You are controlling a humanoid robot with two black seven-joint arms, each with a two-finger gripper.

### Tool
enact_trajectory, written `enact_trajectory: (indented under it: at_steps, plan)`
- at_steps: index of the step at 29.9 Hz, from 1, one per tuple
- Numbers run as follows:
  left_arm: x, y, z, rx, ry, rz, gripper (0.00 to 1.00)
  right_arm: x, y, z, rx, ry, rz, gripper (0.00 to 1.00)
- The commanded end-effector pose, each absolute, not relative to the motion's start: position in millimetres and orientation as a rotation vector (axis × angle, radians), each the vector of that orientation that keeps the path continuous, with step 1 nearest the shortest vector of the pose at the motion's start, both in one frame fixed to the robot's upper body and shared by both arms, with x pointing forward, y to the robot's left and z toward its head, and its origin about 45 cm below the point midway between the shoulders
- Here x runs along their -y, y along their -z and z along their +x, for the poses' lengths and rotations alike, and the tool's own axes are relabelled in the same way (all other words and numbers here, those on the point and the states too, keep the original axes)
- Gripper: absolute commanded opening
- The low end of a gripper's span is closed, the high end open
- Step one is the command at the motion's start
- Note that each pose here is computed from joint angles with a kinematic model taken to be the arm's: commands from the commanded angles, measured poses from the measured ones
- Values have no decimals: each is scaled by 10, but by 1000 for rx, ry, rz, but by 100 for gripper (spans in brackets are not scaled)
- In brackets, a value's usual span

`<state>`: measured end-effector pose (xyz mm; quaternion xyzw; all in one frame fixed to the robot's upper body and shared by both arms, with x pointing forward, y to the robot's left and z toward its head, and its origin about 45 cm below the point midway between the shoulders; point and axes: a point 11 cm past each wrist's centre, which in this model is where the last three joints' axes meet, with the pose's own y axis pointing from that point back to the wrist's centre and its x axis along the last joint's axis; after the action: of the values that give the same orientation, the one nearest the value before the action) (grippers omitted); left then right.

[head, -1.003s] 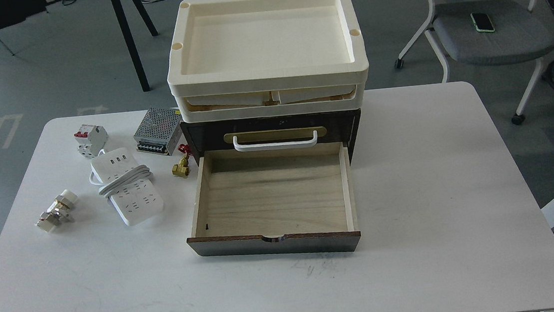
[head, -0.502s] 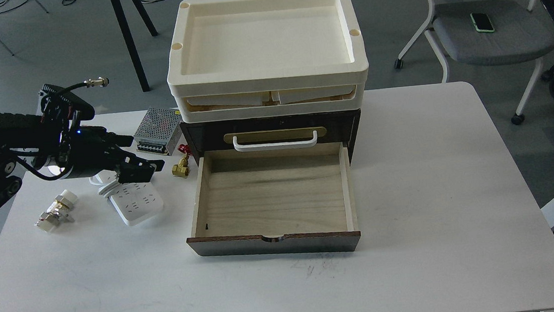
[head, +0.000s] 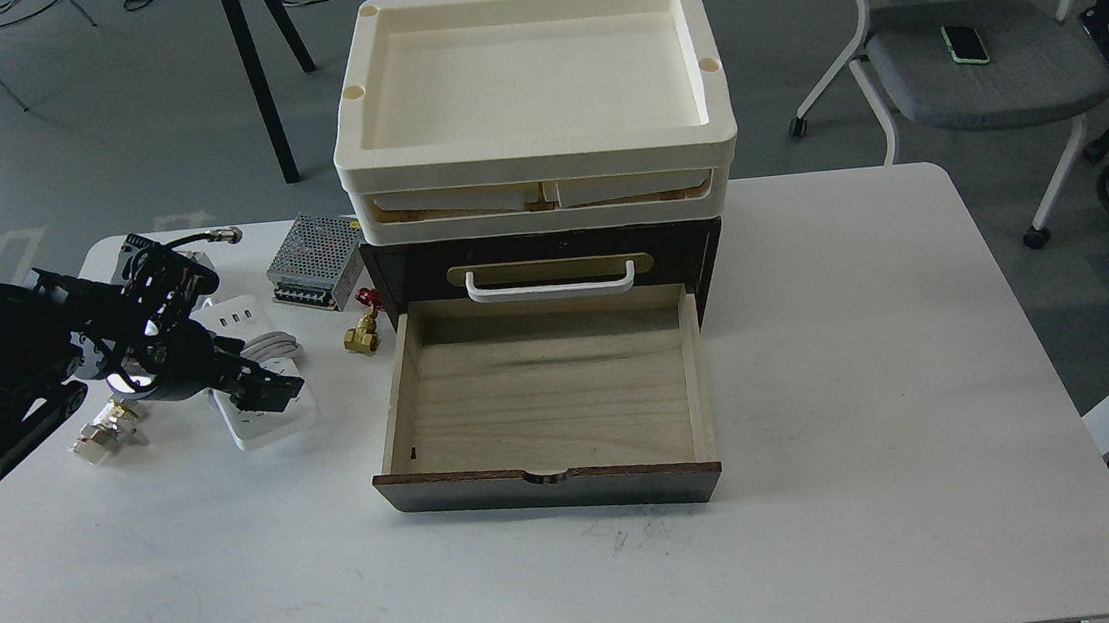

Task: Put charging cable into cabinet
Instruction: 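Reach the left gripper toward the white power strip beside the cabinet, then close the left gripper on the white power strip and lift it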

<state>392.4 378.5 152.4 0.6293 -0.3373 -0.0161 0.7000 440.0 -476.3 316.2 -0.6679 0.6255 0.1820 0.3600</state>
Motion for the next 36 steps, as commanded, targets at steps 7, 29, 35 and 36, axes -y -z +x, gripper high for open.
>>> enact_trajectory:
  at_steps: [7,29,35,36]
  plan:
    - [-3829,-1456,3980,706,-7,1416,93,4760,-3075,4375,-1622,-487,-1718,100]
    - [-3857,-1543,4144,798,1,1464,87,4852,-2936,4278,-1660,-491,-1690,100]
    - [-4001,-1465,4145,827,5,1513,85,4854,-2929,4275,-1662,-492,-1690,100]
    - [-4003,-1458,4140,829,7,1513,85,4854,-2919,4271,-1664,-494,-1691,100]
